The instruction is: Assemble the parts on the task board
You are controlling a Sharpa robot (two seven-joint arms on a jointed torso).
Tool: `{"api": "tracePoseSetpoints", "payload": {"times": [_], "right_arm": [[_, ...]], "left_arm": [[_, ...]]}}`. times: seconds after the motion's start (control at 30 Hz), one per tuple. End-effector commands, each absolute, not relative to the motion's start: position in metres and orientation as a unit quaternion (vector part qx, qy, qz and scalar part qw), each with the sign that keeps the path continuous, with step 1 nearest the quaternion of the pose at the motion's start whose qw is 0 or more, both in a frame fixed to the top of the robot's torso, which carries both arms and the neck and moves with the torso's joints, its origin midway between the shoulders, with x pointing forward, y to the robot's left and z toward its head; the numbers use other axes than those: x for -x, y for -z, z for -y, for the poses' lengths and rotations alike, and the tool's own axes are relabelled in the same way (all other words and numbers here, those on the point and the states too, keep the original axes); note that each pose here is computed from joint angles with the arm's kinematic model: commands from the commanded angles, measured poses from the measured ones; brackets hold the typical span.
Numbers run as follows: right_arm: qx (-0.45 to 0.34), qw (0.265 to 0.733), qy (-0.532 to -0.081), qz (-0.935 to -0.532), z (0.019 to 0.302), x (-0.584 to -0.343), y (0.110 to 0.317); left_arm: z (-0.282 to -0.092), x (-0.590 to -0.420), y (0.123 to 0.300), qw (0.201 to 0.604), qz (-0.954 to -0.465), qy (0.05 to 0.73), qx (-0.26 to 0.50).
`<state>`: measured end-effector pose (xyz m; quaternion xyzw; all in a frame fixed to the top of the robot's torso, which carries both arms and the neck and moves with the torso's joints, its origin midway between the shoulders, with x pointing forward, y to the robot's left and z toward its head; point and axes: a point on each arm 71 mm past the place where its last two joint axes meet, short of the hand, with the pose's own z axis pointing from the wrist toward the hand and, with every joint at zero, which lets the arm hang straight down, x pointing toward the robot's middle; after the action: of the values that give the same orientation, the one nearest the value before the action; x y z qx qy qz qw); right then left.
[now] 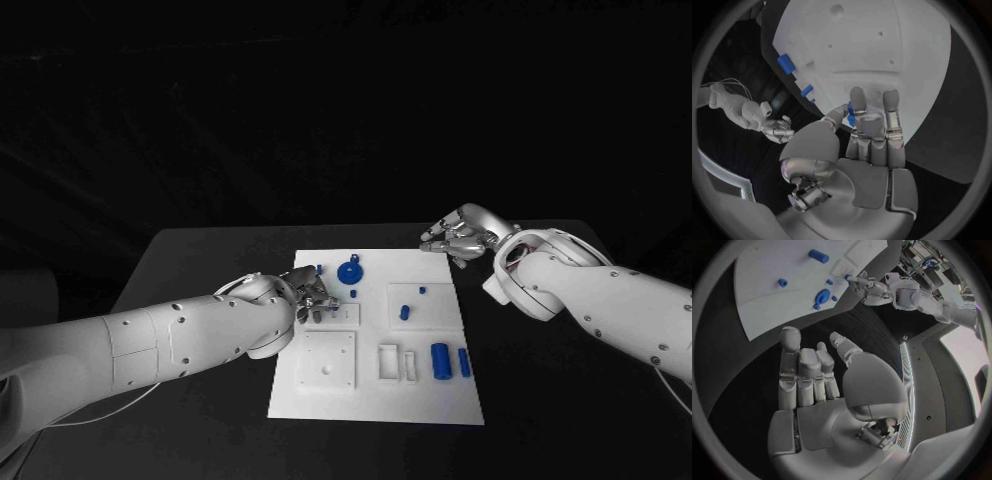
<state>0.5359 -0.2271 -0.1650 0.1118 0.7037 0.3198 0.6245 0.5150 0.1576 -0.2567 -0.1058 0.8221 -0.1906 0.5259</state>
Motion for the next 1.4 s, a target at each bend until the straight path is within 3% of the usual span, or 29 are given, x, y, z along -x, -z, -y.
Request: {"api": "tracePoseSetpoints", "payload": {"times": [0.03,1.4], "right_arm": [[-0.11,0.623,-0.324,-0.703,0.2252,-0.5355,0.1648],[-0.11,0.621,-0.324,-0.706,0.2243,-0.5353,0.1676]], "left_arm": [[-0.153,-0.5138,0.2596,0.506,-0.837,0.185,0.094],[-0.1535,-0.5126,0.2648,0.481,-0.86,0.156,0.074]]}}
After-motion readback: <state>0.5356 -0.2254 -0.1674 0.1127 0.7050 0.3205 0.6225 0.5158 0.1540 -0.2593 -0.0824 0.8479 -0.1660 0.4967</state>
